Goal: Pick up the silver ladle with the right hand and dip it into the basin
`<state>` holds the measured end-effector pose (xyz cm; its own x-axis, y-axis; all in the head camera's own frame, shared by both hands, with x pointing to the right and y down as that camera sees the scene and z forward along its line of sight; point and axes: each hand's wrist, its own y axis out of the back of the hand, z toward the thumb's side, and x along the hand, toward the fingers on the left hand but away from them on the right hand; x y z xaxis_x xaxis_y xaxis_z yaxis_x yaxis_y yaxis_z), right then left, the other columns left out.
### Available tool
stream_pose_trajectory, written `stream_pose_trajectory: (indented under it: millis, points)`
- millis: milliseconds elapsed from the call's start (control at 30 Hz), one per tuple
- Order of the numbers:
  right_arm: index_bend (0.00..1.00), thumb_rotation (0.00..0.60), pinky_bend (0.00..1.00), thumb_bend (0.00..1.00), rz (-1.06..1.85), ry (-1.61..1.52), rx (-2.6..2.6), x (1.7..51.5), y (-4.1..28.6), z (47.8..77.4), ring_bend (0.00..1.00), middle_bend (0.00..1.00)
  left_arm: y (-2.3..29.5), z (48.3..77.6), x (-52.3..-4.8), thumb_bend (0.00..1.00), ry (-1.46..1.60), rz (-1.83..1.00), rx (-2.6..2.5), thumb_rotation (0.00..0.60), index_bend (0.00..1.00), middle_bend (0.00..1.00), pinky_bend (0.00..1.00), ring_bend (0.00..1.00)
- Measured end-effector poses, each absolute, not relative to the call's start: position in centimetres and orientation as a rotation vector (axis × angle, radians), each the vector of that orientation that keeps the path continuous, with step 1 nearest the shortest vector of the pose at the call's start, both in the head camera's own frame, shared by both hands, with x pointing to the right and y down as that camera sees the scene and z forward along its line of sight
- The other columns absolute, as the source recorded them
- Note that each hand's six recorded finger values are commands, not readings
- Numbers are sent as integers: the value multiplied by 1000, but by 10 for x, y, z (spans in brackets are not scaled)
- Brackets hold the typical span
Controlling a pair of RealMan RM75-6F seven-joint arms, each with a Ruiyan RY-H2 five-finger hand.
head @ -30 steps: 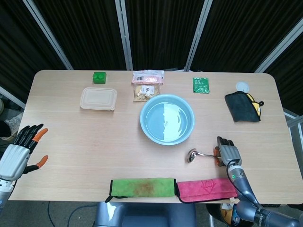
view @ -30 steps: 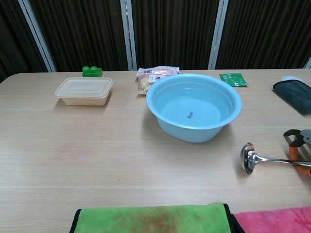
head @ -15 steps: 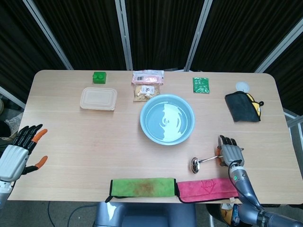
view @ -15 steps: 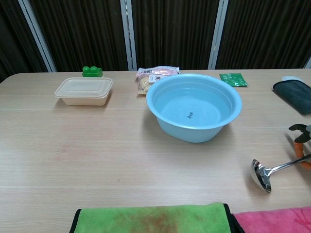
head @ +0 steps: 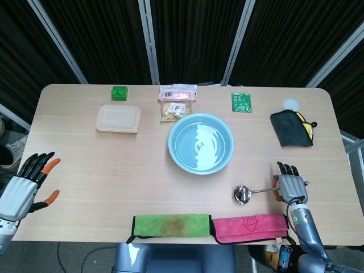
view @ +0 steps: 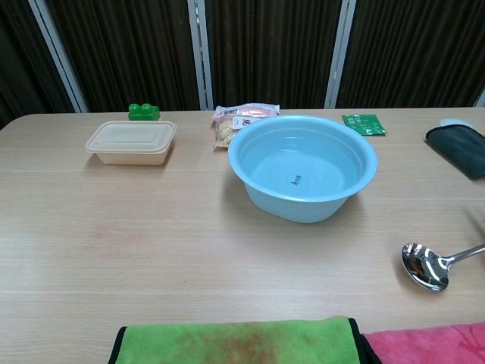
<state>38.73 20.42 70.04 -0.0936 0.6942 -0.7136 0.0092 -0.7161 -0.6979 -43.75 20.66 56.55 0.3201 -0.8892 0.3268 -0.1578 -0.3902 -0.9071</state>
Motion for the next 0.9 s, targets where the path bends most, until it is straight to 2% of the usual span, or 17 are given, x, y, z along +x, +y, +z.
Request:
stream_pose_trajectory:
  millis: [300,633,900]
  points:
    - [738,600,0,634,1845,-772,-1649,399,199,658,0,57,211,566,-431,315,916,-1118,-1782,600,91,0,0,0]
    - [740,600,0,637,1842,-727,-1560,402,183,616,0,64,214,567,-429,316,904,-1112,-1795,600,91,0,0,0]
    - [743,600,0,638,1849,-696,-1488,395,155,588,0,71,215,567,-429,315,899,-1117,-1799,600,91,0,0,0]
